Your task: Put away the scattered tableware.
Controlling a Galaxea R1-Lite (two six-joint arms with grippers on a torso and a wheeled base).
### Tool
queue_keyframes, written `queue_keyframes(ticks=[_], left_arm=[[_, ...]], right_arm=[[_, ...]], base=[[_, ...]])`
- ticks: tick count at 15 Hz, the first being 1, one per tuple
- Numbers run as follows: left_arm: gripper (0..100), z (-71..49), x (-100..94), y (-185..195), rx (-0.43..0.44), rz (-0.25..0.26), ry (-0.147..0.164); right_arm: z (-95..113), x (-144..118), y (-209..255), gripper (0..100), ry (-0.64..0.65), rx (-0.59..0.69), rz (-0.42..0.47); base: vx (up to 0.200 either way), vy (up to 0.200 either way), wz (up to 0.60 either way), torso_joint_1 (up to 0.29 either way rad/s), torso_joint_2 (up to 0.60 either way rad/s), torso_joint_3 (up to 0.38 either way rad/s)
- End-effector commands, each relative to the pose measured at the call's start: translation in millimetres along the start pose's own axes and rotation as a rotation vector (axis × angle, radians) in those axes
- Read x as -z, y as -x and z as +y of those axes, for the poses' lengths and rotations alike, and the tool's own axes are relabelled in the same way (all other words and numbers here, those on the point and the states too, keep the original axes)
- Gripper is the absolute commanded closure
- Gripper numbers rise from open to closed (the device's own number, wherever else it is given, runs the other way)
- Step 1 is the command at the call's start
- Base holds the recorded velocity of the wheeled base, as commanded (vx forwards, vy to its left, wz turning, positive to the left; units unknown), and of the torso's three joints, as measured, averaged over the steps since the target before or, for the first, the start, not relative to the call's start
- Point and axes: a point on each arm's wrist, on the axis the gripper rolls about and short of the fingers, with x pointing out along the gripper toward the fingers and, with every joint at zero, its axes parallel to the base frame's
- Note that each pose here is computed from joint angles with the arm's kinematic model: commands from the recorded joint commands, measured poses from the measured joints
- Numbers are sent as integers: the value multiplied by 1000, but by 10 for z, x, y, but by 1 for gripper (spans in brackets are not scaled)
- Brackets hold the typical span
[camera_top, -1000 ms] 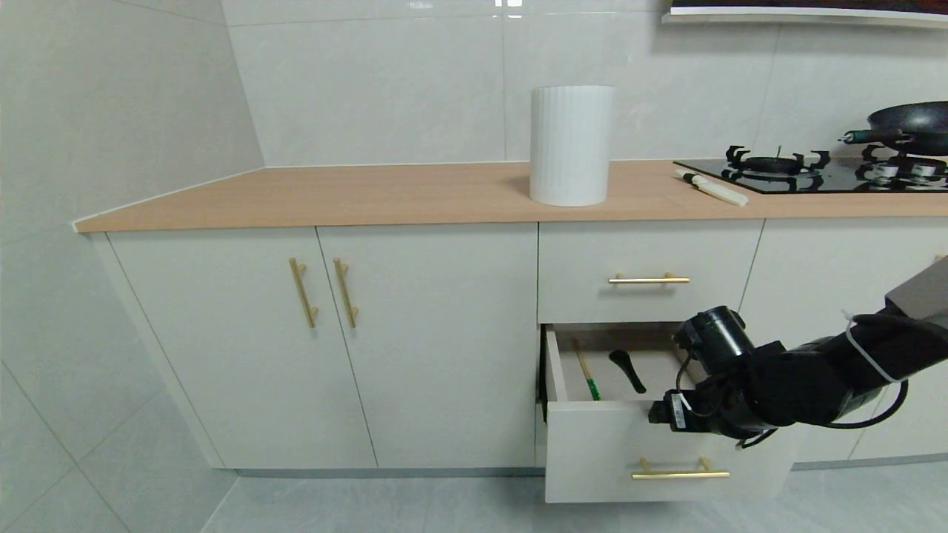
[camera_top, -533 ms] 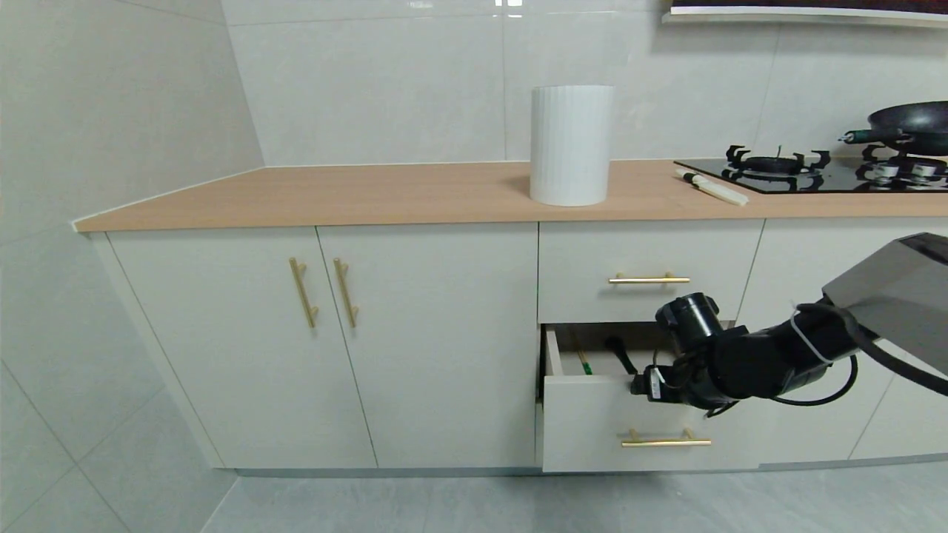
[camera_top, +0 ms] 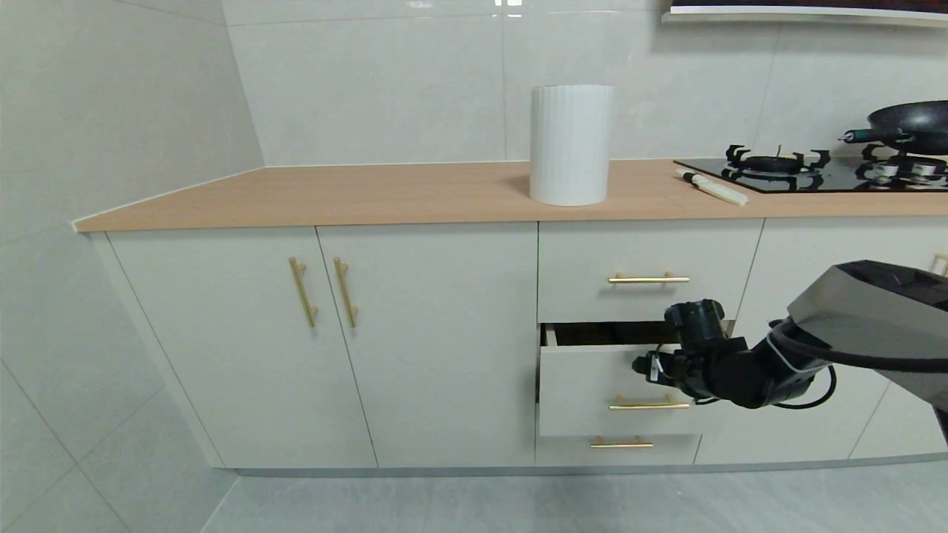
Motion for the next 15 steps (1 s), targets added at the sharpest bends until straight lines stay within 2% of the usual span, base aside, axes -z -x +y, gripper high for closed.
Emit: queue_keyframes(ticks=[1,5,13,15], left_arm=[[0,0,2,-1,0,1,0],[0,0,2,-1,0,1,0],[0,0,-3,0,0,-1,0],[0,0,2,-1,0,1,0]], right_arm=[[-103,81,-190,0,-14,24,7],[-171,37,-371,0,-68,28,-45],[-92,-107,-598,0,-232,-1,-112],[-132,-132,-633,0,-250,11,-125]], base=[[0,0,0,0,0,0],[0,0,0,0,0,0],[0,0,0,0,0,0],[0,0,0,0,0,0]])
